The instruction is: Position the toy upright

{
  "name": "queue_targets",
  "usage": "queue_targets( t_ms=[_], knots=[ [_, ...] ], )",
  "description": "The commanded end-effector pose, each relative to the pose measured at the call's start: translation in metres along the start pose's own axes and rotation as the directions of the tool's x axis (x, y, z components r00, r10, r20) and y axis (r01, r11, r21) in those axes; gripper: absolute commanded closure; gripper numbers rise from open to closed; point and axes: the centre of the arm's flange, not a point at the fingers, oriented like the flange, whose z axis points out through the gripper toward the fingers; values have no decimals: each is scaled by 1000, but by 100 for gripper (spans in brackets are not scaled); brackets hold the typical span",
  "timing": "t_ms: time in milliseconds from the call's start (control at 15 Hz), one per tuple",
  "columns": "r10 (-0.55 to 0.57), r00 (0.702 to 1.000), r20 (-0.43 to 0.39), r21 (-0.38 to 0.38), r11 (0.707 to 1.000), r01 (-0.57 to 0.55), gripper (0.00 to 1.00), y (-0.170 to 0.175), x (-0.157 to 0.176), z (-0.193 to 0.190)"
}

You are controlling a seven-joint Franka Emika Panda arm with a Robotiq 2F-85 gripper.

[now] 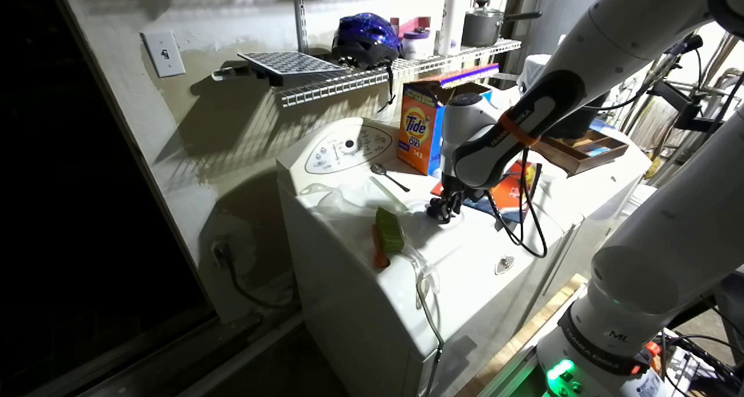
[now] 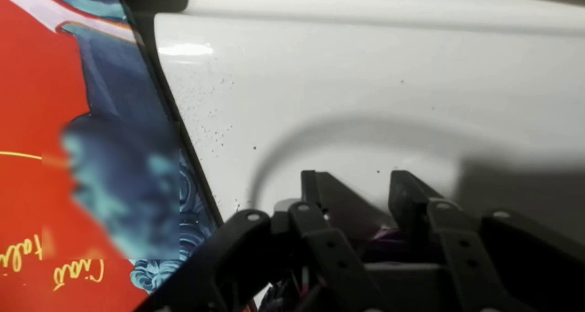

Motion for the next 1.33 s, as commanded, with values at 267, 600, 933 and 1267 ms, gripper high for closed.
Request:
queue_targets(
  t_ms=[267, 600, 933, 1267],
  knots=[
    [-65, 998, 5, -20, 998, 65, 100, 9, 9, -14],
    [-94, 995, 19, -26, 995, 95, 100, 13, 12, -28],
    [-127, 991, 50, -43, 991, 129, 74, 19, 14, -39],
    [-149, 985, 86, -45, 987, 153, 47, 13, 10, -37]
  ],
)
